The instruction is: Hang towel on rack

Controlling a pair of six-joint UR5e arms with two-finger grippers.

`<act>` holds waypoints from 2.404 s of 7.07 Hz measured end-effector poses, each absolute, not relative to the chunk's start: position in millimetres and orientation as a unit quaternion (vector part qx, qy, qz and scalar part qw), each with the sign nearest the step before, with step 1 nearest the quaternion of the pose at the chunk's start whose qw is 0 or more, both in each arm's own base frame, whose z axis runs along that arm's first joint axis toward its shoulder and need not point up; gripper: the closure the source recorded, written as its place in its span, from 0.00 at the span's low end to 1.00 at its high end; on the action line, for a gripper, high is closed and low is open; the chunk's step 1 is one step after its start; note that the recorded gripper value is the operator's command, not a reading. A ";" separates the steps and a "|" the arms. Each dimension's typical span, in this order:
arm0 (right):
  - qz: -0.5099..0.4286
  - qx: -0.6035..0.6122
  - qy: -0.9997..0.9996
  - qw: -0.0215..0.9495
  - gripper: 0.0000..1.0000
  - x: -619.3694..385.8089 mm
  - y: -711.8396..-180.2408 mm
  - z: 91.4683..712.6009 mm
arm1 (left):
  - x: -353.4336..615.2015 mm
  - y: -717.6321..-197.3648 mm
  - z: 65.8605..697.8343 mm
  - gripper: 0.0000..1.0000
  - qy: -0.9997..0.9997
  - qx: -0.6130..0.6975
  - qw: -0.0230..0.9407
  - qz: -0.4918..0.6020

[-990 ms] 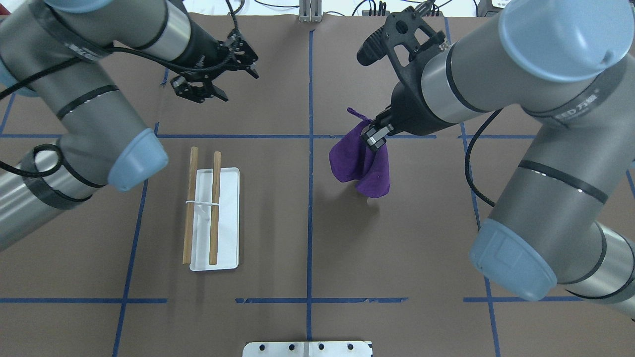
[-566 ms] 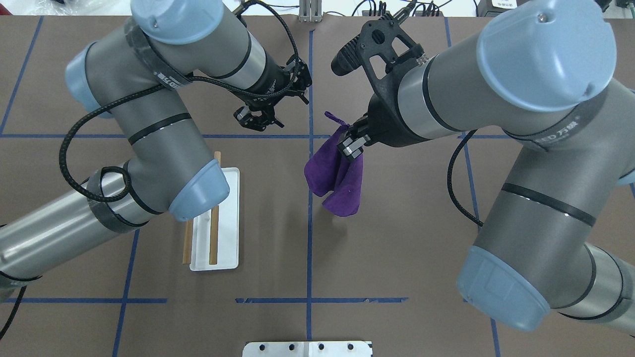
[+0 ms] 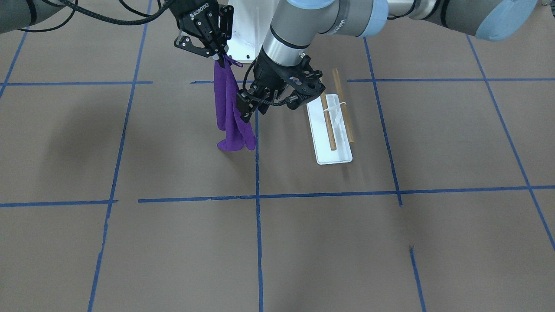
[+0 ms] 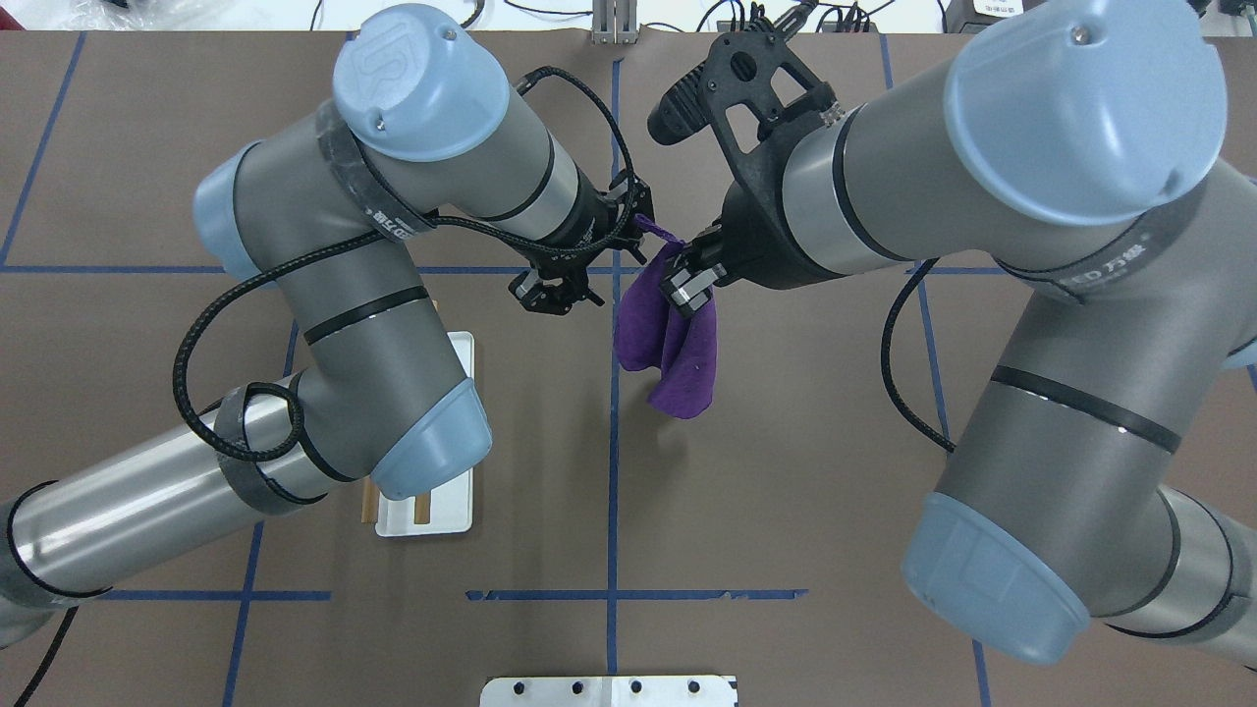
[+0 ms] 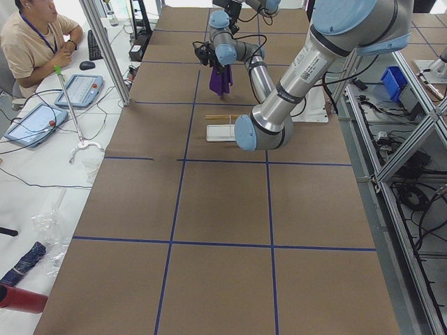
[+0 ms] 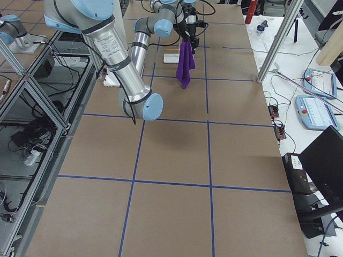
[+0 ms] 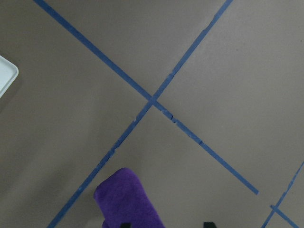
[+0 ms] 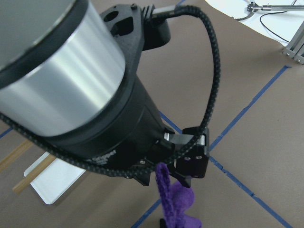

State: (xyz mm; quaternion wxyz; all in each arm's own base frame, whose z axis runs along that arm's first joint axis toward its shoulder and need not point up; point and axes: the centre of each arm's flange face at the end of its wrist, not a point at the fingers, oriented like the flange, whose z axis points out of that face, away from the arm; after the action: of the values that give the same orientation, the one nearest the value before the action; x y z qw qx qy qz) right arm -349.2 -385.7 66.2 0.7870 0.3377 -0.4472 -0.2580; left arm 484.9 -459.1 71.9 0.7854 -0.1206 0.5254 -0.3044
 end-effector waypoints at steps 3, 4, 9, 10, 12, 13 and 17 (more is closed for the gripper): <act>-0.261 0.339 -0.451 0.783 1.00 -352.4 -381.8 64.8 | 485.9 -451.6 63.9 0.60 0.530 -0.122 0.784 -0.299; -0.262 0.339 -0.451 0.783 1.00 -352.8 -381.4 64.7 | 485.6 -451.1 63.2 0.74 0.531 -0.122 0.784 -0.299; -0.262 0.340 -0.452 0.782 1.00 -352.9 -380.8 63.6 | 487.8 -450.7 68.1 1.00 0.529 -0.111 0.779 -0.318; -0.262 0.340 -0.452 0.782 0.74 -352.9 -380.9 63.6 | 487.4 -450.3 68.0 1.00 0.529 -0.110 0.779 -0.317; -0.260 0.332 -0.456 0.783 0.00 -355.9 -379.0 64.6 | 485.2 -448.7 72.0 1.00 0.529 -0.108 0.781 -0.314; -0.256 0.320 -0.463 0.786 0.00 -358.7 -376.8 66.1 | 479.1 -444.5 78.3 1.00 0.530 -0.106 0.781 -0.311; -0.239 0.238 -0.398 0.853 0.00 -350.9 -407.3 139.9 | 414.4 -412.0 130.3 1.00 0.542 -0.043 0.807 -0.232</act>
State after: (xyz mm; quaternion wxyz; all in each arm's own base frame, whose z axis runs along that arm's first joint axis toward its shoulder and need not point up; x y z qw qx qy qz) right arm -350.9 -407.3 139.9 0.8528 0.2384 -0.3983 -0.2395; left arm 414.4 -412.0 130.3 0.8066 -0.0430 0.5422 -0.2315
